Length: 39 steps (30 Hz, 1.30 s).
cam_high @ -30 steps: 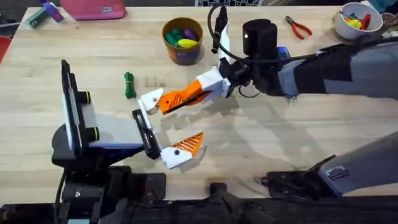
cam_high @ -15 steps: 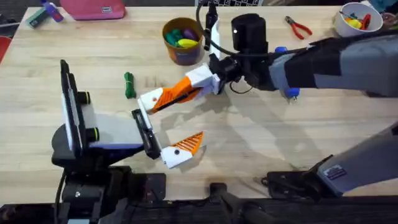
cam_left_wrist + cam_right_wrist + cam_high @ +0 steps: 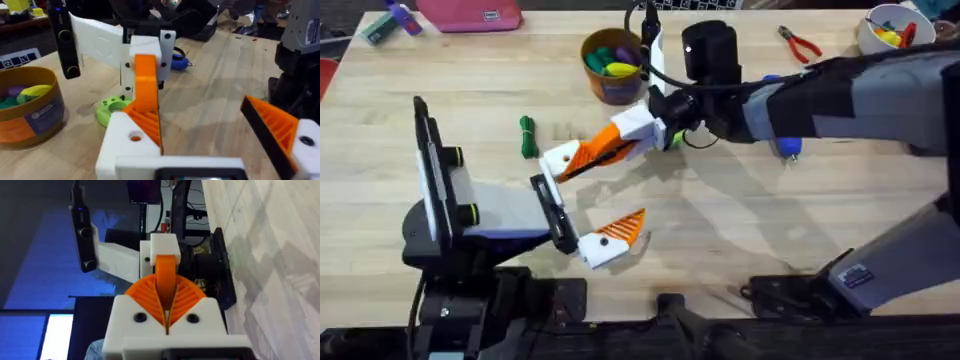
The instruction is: Pick up the gripper from the table and insert it into the empty holder that is missing its gripper. Then pick up a screw, insert it into the mounting hole, and use the screwdriver to tighten it. Finally, clean up the table by picking up the vegetable and placing it into the bucket.
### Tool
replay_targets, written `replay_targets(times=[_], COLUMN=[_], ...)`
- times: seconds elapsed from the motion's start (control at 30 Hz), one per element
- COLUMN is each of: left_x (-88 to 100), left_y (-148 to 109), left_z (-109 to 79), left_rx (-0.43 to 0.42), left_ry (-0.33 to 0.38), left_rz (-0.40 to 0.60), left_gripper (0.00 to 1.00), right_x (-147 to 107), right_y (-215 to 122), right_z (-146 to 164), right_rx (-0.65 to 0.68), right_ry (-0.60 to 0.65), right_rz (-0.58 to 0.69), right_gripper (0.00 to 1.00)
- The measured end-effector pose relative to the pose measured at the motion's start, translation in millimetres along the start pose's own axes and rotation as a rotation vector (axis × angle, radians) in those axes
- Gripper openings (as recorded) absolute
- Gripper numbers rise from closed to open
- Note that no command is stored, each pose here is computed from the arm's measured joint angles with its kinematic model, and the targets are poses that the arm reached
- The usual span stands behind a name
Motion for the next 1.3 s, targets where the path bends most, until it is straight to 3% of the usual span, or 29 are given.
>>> replay_targets(times=[1.3], left_x=[-0.2], left_y=[0.0], left_z=[2.9], left_rx=[0.019], left_ry=[0.003], left_rz=[0.003], left_gripper=[0.985], right_x=[4.7], right_y=[-0.7], right_z=[2.5], right_rx=[-0.012], right_ry=[-0.006], right_rz=[-0.034], right_gripper=[0.009])
Point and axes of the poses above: each hand's point on the last joint's axis, 136 mm out from that joint toward the fingers, its own y axis out along the fingers, its own z axis along the line the jaws close on, x = y × z, the point moved 2 cm from there along -y, back along the fingers, and after that the axes turned 9 degrees about y, right-handed, at the moved point
